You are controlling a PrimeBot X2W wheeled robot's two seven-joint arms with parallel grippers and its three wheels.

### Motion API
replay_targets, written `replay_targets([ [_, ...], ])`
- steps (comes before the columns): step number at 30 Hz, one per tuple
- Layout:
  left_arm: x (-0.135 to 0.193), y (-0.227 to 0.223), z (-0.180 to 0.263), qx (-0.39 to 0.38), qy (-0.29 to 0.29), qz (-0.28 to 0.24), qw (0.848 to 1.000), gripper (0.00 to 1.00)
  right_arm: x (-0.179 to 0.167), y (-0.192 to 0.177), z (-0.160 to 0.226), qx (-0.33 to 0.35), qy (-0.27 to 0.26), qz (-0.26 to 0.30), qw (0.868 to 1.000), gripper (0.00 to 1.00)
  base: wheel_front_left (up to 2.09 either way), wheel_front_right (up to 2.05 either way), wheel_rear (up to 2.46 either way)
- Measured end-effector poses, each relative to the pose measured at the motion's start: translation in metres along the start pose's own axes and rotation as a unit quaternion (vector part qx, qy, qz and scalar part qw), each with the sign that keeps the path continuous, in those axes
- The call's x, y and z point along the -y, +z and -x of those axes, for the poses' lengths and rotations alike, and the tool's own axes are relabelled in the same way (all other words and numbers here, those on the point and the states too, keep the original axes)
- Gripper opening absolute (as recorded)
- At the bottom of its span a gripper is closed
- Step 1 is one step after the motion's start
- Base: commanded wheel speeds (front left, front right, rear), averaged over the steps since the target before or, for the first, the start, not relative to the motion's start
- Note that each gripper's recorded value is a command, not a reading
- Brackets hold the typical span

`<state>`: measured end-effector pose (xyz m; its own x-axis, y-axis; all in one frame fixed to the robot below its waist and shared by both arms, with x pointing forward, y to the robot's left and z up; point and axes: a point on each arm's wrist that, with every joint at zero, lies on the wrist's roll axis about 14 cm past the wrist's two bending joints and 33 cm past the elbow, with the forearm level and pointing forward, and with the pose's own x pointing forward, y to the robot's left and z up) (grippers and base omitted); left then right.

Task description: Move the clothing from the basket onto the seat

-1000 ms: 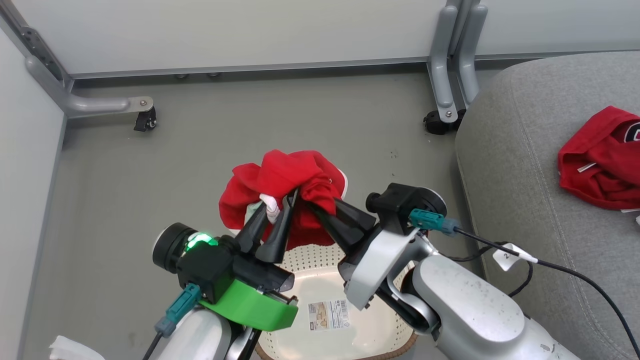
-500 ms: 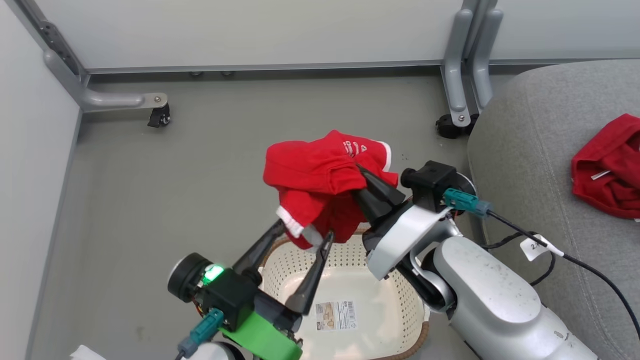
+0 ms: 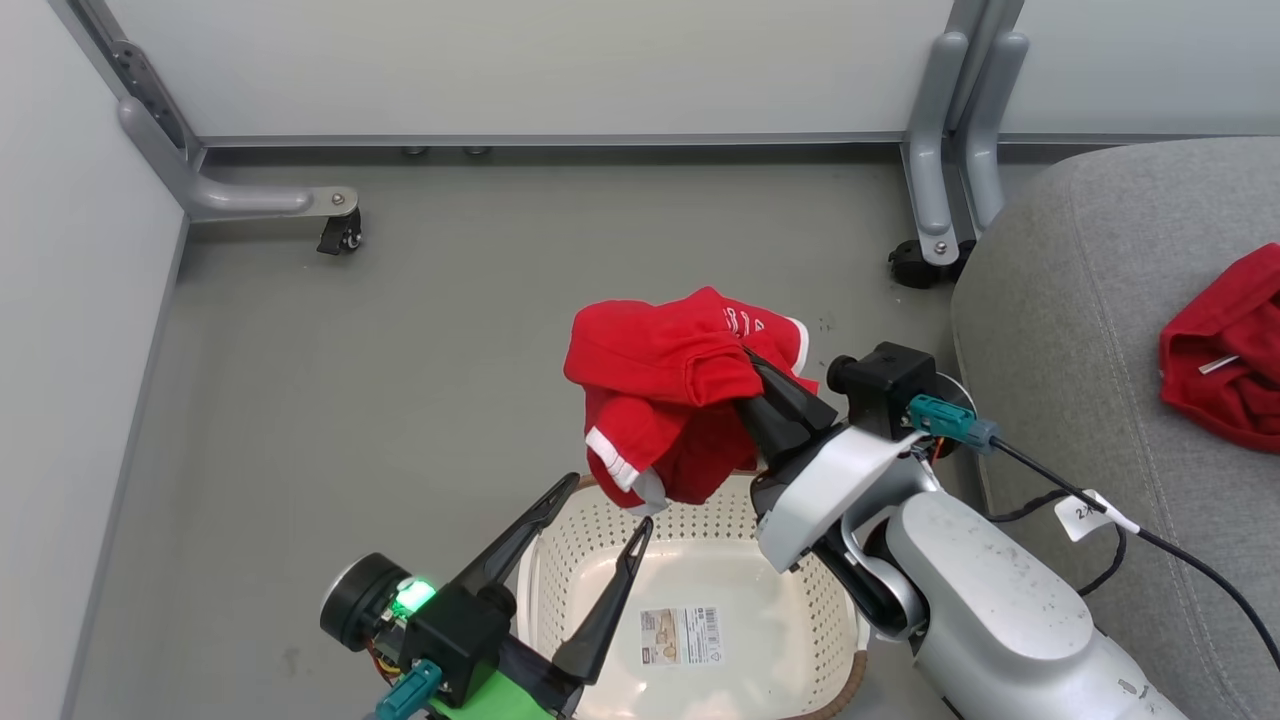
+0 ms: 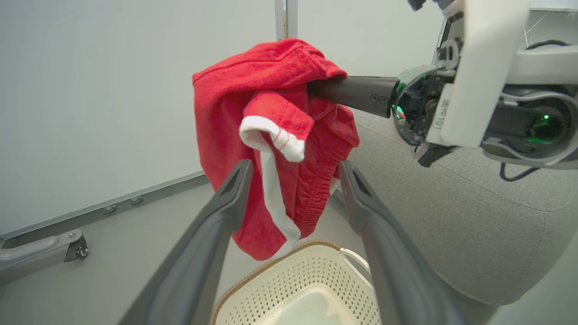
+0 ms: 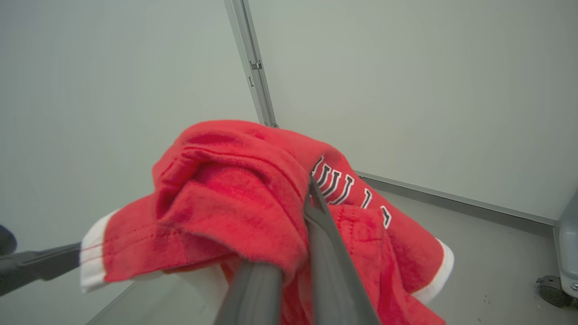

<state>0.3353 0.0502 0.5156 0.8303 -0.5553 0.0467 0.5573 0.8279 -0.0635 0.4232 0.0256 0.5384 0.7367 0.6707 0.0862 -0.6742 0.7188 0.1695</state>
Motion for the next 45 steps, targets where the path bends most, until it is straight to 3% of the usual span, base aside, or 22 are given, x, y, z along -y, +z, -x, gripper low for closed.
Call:
replay_targets([
  [15, 0.017, -0.007, -0.017, -0.014, -0.053, -0.006, 0.998, 1.00, 0.038, 0.000, 0.023, 0.005, -0.065, -0.002, 0.998, 0.00, 0.00, 0.00, 0.00],
  [25, 0.052, -0.013, -0.052, -0.019, -0.154, -0.015, 0.988, 1.00, 0.099, 0.008, 0.069, 0.023, -0.170, 0.009, 0.985, 0.00, 0.00, 0.00, 0.00],
  [35, 0.092, -0.029, -0.082, -0.033, -0.254, -0.008, 0.967, 1.00, 0.158, 0.004, 0.146, 0.023, -0.304, 0.007, 0.952, 0.00, 0.00, 0.00, 0.00],
  [45, 0.120, -0.042, -0.108, -0.039, -0.322, 0.008, 0.946, 1.00, 0.214, 0.024, 0.227, 0.048, -0.441, 0.020, 0.896, 0.00, 0.00, 0.00, 0.00],
])
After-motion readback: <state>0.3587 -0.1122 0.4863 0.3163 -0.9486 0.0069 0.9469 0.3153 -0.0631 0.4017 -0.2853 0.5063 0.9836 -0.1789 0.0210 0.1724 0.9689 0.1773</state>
